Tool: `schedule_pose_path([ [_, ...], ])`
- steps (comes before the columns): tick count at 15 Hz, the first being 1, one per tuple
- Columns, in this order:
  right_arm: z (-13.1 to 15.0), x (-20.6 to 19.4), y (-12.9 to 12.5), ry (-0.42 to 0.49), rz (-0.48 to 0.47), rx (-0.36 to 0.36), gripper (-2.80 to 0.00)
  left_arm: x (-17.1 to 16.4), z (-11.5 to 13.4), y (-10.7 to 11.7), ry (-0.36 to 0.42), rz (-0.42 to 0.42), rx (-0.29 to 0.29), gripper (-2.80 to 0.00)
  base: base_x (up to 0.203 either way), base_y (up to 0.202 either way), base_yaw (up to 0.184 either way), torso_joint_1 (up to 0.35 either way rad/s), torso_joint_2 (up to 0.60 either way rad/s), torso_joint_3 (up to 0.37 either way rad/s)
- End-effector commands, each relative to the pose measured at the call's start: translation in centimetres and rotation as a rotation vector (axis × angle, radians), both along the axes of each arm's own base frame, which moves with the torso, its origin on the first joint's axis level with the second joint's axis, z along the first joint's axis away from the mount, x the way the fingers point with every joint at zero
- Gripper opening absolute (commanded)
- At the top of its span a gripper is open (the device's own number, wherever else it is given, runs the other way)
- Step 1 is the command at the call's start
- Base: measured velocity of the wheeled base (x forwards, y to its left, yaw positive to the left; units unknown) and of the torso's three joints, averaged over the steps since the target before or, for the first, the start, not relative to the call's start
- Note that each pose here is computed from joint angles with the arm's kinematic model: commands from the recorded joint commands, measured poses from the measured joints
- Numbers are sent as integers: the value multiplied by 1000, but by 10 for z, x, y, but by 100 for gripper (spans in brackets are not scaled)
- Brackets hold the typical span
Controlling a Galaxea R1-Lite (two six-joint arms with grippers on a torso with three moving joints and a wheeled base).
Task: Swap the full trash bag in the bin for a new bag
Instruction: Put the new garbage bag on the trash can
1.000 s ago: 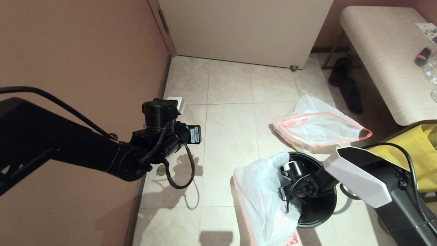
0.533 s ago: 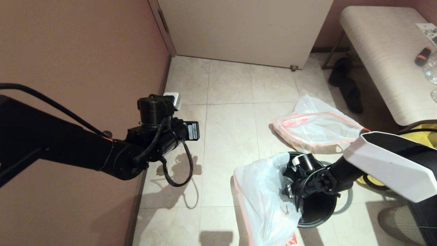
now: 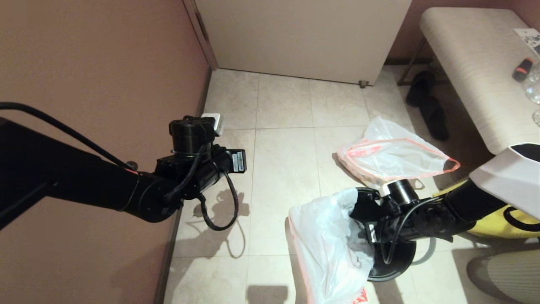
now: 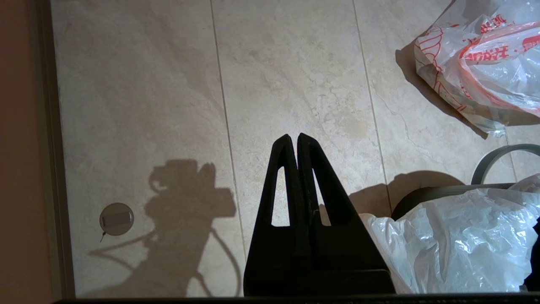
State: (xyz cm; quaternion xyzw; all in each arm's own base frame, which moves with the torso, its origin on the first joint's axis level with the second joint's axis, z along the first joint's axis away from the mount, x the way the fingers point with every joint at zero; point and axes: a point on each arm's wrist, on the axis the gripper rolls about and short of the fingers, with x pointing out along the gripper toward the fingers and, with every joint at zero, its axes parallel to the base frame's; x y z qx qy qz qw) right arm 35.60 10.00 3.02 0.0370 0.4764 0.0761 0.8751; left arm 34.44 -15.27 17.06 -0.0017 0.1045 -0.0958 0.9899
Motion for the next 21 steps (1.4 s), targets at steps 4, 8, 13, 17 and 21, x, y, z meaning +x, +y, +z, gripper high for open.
schedule_pose_path([
  [4,53,-28,-2,-92,-13,68,-280,4,2,6,-8,16,-9,-280,0,0,0,0,0,0],
  [8,75,-40,1,-129,-6,91,-280,7,-3,4,1,8,-7,-280,0,0,0,0,0,0],
  [13,97,-41,16,-201,23,89,-280,21,-32,-7,69,-24,10,-280,0,0,0,0,0,0],
  [17,97,-68,-6,-140,-119,-102,-280,-6,-19,-34,32,-63,40,-280,0,0,0,0,0,0],
  [21,63,-91,-18,6,-251,-193,0,3,-26,-15,49,8,59,-280,0,0,0,0,0,0],
])
